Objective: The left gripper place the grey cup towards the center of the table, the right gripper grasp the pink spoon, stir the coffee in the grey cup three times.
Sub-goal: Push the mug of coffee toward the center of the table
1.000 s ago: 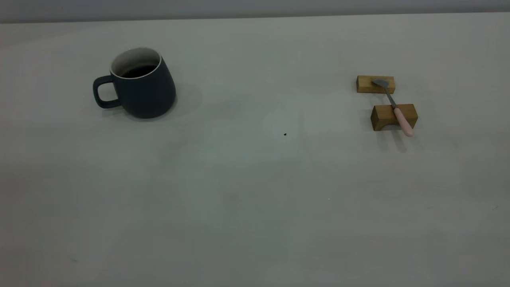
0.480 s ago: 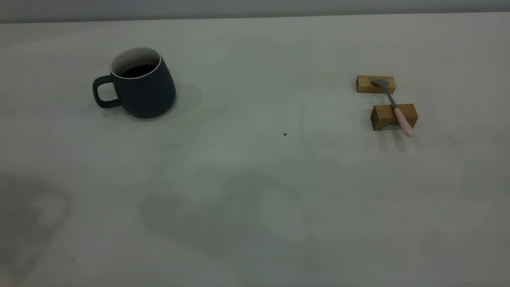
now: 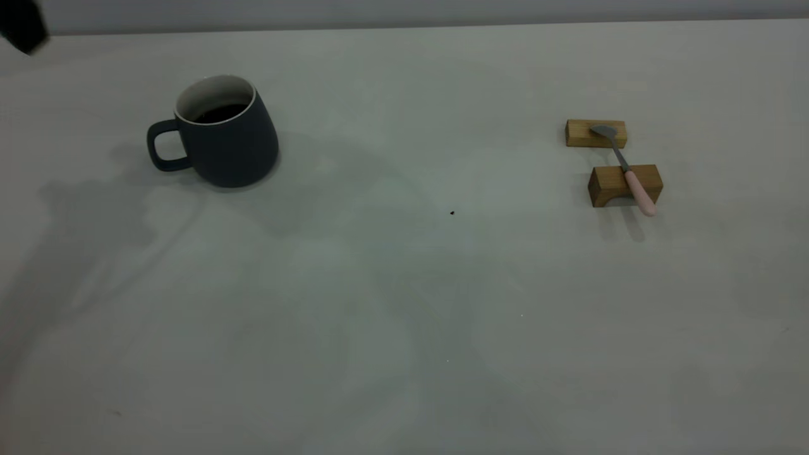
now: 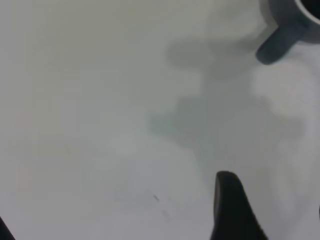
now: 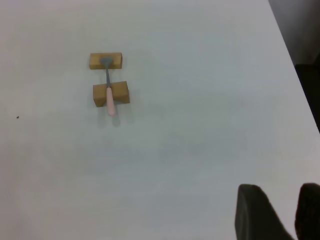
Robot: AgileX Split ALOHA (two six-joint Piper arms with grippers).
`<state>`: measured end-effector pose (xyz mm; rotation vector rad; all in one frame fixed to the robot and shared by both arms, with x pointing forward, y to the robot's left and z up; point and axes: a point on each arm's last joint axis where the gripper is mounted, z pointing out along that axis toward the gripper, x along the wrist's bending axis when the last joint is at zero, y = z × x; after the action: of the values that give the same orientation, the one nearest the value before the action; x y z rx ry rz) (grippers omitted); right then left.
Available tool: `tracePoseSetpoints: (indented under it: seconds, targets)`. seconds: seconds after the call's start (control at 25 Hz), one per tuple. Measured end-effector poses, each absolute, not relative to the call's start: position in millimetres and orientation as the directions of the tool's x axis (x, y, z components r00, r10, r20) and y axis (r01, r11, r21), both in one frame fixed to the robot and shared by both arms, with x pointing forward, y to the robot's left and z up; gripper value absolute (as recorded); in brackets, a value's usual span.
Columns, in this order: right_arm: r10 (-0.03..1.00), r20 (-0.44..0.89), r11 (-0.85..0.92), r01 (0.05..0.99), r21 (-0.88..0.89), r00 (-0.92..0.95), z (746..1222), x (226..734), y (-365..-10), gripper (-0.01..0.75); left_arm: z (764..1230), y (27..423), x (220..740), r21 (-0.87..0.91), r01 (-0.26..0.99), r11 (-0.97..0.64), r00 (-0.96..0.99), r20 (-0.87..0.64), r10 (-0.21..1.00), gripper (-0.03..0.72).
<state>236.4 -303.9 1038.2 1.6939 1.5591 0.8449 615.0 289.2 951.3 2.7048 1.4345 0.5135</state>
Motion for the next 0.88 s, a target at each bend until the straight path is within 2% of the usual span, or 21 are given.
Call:
tracePoseSetpoints:
  seconds: [0.2,0.4,0.68,0.88]
  targets:
    - [0.997,0.017,-0.056,0.559,0.827,0.074,1038.2,236.4,-303.9,0.239,912.9,287.0,655.1,0.074,0.640,-0.765,0.725,0.272,0.632,0.482]
    - [0.997,0.017,-0.056,0.559,0.827,0.074,1038.2,236.4,-303.9,0.239,885.7,283.6,676.1,0.026,0.418,-0.908,0.874,0.262,0.409,0.482]
    - [0.997,0.017,-0.056,0.559,0.827,0.074,1038.2,236.4,-303.9,0.239,845.6,276.4,688.5,0.030,0.160,-0.987,0.961,0.225,0.163,0.481]
    - [0.997,0.017,-0.056,0.559,0.827,0.074,1038.2,236.4,-303.9,0.239,824.9,272.1,691.5,0.064,0.093,-0.994,0.970,0.221,0.105,0.481]
